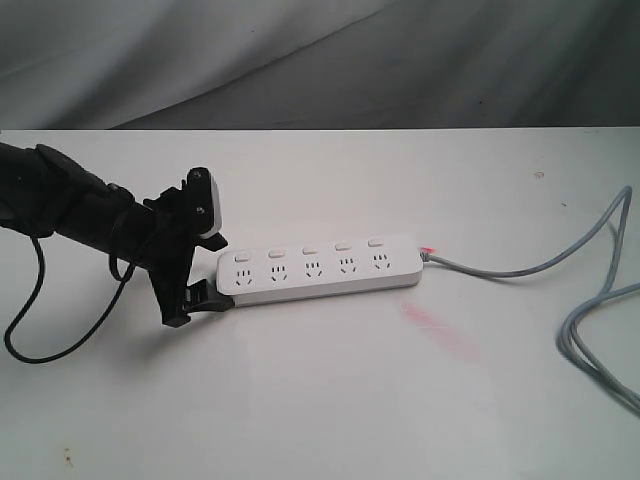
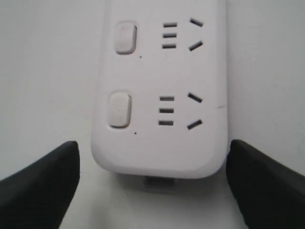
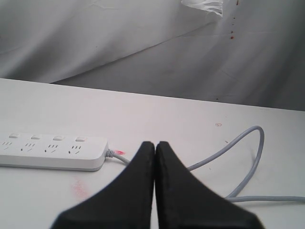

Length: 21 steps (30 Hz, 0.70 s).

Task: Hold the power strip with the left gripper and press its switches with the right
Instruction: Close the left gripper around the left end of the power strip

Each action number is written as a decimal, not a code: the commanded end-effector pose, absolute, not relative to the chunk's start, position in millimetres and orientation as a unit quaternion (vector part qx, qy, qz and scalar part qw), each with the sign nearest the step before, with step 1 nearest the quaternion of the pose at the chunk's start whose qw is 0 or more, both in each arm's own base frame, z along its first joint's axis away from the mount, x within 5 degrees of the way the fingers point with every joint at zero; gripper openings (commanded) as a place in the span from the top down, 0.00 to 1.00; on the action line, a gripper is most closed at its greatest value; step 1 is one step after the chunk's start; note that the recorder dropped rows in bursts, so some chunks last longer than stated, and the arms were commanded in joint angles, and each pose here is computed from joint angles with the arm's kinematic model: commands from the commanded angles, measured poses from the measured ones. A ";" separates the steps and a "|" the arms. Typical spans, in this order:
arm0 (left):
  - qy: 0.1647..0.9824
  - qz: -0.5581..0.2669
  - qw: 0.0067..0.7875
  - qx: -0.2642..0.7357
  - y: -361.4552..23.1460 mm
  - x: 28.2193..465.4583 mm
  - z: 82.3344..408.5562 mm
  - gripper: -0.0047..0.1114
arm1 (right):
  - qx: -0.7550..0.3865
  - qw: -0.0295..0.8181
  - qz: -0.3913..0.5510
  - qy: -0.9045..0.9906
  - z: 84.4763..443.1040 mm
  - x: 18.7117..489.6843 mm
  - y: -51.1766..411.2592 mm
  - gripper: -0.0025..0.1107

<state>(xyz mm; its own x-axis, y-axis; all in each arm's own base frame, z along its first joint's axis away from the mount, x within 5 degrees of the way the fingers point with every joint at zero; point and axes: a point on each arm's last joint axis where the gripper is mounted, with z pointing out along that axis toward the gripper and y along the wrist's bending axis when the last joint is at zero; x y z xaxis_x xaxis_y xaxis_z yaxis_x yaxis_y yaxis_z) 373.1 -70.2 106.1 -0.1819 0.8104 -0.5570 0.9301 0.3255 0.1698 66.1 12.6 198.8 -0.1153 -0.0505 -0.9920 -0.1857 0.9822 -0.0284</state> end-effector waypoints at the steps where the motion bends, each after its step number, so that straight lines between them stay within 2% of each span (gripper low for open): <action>1: 0.762 -0.103 0.293 0.569 -72.8 374.9 107.5 0.28 | -0.075 0.662 0.049 0.744 198.4 65.8 11.9 0.98; 21: 0.773 -0.137 0.274 0.556 -75.4 373.9 94.8 0.29 | -0.075 0.662 0.049 0.744 198.4 65.8 11.9 0.98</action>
<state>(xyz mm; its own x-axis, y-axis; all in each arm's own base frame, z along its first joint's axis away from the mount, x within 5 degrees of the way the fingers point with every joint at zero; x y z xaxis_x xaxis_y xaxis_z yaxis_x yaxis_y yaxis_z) 373.8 -72.6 96.5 -0.2244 0.7887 -0.5723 0.9330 0.3434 0.1074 66.1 12.6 198.8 -0.1153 -0.0505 -0.9920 -0.1857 0.9822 -0.0284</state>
